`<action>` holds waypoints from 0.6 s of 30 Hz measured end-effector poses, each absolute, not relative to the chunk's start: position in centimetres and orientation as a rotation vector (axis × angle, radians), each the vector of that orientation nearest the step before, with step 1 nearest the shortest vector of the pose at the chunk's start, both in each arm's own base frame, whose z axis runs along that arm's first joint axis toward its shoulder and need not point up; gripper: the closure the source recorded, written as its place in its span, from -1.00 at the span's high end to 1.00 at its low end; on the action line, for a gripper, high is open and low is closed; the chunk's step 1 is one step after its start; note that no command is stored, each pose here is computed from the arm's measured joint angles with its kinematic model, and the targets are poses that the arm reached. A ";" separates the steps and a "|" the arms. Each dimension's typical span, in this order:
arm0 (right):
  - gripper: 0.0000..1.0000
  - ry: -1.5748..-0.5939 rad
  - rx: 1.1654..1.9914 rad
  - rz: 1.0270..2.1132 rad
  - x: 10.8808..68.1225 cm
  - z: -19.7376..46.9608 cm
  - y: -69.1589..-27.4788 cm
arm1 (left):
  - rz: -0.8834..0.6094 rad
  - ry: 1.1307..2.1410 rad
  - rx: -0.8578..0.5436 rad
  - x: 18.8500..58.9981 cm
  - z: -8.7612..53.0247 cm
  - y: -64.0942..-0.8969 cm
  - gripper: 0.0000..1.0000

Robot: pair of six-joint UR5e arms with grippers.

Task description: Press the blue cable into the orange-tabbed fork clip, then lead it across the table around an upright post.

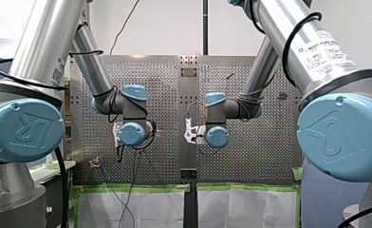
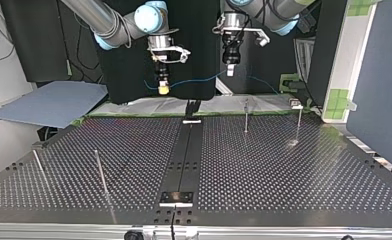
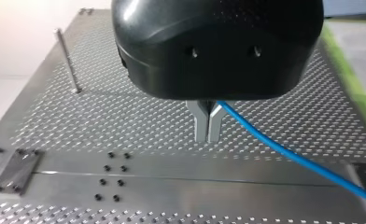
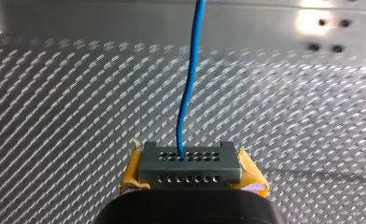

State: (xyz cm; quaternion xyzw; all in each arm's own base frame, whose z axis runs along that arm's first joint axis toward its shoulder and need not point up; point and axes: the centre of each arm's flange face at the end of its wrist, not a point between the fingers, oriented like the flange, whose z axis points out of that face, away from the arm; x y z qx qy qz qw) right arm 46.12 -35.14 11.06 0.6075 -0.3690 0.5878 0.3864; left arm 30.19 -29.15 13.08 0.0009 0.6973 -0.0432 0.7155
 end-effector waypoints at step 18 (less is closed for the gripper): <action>-1.00 -0.898 1.579 1.566 47.7 7.2 -36.2 | 0.025 1.604 -0.078 33.6 6.1 -24.3 -1.00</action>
